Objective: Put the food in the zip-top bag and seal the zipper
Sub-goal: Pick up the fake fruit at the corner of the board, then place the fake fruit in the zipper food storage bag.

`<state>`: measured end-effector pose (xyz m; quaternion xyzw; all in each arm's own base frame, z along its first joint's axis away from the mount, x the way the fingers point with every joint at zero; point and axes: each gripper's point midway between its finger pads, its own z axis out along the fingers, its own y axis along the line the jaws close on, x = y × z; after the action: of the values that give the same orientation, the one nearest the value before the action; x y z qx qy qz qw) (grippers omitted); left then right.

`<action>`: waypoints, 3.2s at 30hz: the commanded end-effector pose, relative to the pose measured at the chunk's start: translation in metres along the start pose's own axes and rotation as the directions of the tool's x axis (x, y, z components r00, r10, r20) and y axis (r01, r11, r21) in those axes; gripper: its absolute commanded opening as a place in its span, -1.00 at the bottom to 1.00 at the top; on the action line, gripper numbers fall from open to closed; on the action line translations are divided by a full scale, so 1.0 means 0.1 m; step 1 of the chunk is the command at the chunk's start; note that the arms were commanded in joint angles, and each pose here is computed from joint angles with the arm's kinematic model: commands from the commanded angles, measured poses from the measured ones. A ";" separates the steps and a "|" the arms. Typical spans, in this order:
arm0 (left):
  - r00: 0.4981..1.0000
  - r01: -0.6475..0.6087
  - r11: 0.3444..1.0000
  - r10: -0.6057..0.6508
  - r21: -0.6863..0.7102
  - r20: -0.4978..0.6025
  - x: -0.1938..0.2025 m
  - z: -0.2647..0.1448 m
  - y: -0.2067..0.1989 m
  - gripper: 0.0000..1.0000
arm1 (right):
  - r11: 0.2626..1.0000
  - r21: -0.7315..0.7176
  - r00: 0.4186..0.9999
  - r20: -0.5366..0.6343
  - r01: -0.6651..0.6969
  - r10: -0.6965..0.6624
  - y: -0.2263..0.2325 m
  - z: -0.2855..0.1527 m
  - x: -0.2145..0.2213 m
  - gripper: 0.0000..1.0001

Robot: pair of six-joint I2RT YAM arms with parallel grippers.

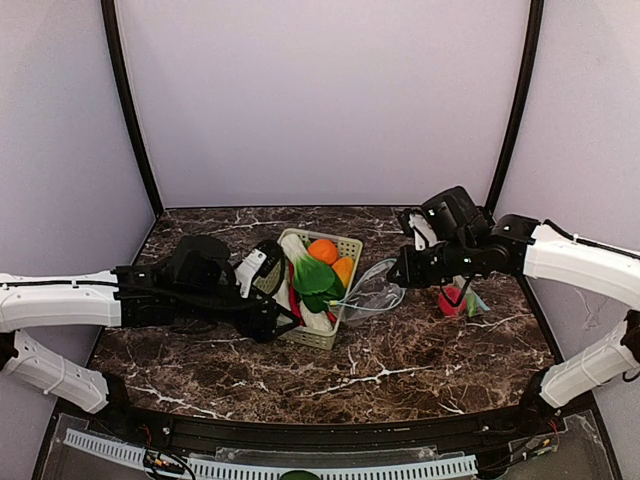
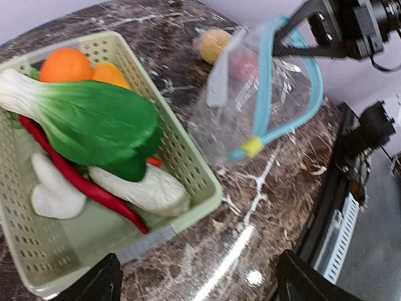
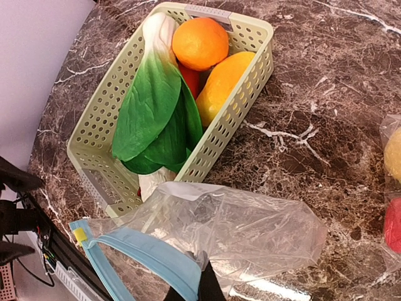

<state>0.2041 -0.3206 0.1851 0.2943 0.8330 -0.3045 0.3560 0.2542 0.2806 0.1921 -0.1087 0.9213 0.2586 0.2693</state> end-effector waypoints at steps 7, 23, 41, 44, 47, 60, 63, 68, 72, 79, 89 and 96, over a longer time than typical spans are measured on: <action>0.932 -0.039 0.917 0.177 0.397 -0.317 1.03 -0.14 -0.84 0.64 | 0.999 0.027 0.997 0.060 0.047 -0.049 -0.05 -0.19 -0.05 -1.00; 0.799 -0.256 0.778 0.505 0.574 -0.328 1.80 -0.44 -1.62 0.68 | 0.996 0.068 0.996 0.063 0.062 -0.066 -0.16 -0.23 -0.01 -1.00; 0.737 -0.273 0.751 0.565 0.601 -0.371 2.57 -0.44 -2.19 0.85 | 0.996 0.016 0.988 0.124 0.089 -0.090 -0.04 -0.42 -0.11 -1.00; 0.721 -0.298 0.771 0.568 0.563 -0.397 2.65 -0.34 -2.18 0.86 | 0.996 0.014 0.988 0.126 0.088 -0.089 -0.05 -0.42 -0.09 -1.00; 0.698 -0.309 0.787 0.569 0.534 -0.435 2.73 -0.28 -2.15 0.85 | 0.996 0.007 0.988 0.127 0.088 -0.088 -0.04 -0.43 -0.09 -1.00; 0.755 -0.311 0.870 0.471 0.383 -0.456 2.36 -0.21 -1.89 0.51 | 0.996 -0.001 0.984 0.153 0.086 -0.085 -0.03 -0.53 -0.13 -1.00; 0.843 -0.293 0.901 0.401 0.319 -0.359 1.77 -0.17 -1.79 0.47 | 0.996 0.006 0.985 0.146 0.088 -0.088 -0.03 -0.52 -0.12 -1.00; 0.923 -0.296 0.928 0.338 0.225 -0.182 0.90 -0.18 -1.58 0.42 | 0.996 0.009 0.989 0.119 0.089 -0.089 -0.04 -0.46 -0.07 -1.00; 0.956 -0.289 0.949 0.293 0.122 -0.009 0.14 -0.25 -1.42 0.35 | 0.995 0.021 0.991 0.092 0.094 -0.095 -0.04 -0.39 -0.01 -1.00; 0.960 -0.271 0.962 0.272 -0.025 0.064 -0.52 0.01 -1.22 0.32 | 0.992 0.071 0.992 0.073 0.103 -0.108 0.07 -0.31 0.06 -1.00; 0.964 -0.252 0.968 0.252 0.009 -0.091 -0.56 0.48 -1.19 0.26 | 0.993 0.045 0.993 0.037 0.108 -0.109 0.28 -0.15 0.11 -1.00; 0.949 -0.270 0.961 0.254 -0.060 -0.187 -0.40 0.61 -0.97 0.24 | 0.993 -0.007 0.993 0.021 0.119 -0.118 0.37 -0.09 0.15 -1.00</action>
<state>0.1794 -0.4473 0.2157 0.4097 0.8153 -0.2161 0.3474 0.2263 0.2899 0.1936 -0.1549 0.9210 0.2120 0.2877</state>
